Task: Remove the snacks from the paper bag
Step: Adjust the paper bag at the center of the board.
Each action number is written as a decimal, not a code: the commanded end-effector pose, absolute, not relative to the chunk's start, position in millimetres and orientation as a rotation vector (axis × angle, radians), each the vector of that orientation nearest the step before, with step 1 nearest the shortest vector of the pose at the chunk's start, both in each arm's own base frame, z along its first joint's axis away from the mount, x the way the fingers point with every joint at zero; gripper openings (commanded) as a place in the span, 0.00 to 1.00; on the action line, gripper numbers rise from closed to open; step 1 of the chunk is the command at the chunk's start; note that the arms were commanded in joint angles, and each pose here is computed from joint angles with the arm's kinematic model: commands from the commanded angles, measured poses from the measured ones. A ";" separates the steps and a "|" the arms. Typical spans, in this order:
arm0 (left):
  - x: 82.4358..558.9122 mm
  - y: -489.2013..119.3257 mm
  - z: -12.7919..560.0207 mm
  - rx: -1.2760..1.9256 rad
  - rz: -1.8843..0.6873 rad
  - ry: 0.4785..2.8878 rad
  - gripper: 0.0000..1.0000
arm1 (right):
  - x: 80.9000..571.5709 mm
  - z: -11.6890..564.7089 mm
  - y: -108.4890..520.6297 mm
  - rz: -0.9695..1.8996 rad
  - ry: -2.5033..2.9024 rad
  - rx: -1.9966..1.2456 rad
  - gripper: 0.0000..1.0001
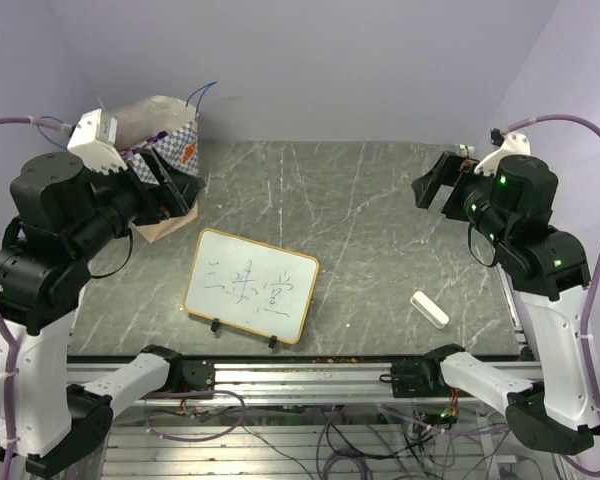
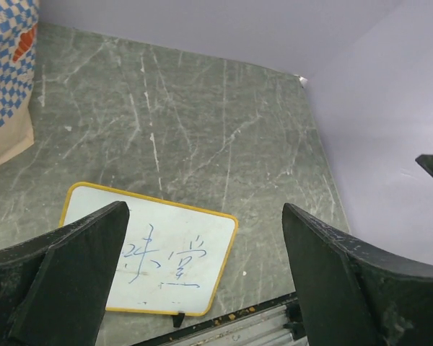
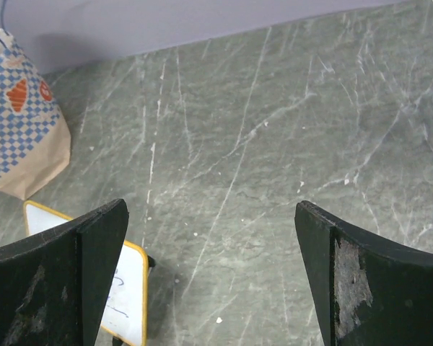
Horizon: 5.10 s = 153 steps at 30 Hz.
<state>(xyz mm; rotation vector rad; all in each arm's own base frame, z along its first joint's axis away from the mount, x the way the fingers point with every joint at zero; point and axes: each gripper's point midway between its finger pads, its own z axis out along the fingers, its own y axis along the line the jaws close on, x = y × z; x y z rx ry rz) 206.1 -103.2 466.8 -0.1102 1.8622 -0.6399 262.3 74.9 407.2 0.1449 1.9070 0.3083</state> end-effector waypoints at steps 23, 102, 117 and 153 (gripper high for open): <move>384.9 -59.4 409.6 -0.362 -0.253 1.946 0.95 | 308.2 354.3 52.6 0.178 1.915 0.229 1.00; 450.2 -380.3 391.2 0.240 -1.129 1.680 0.07 | 348.3 315.7 146.7 0.356 2.027 -0.230 1.00; 445.7 -275.3 421.3 0.170 -0.944 1.793 0.88 | 379.0 325.1 151.9 0.377 2.051 -0.038 1.00; 594.0 -115.6 370.9 -0.161 -0.910 1.761 0.16 | 453.1 260.4 207.8 0.984 2.298 0.240 0.20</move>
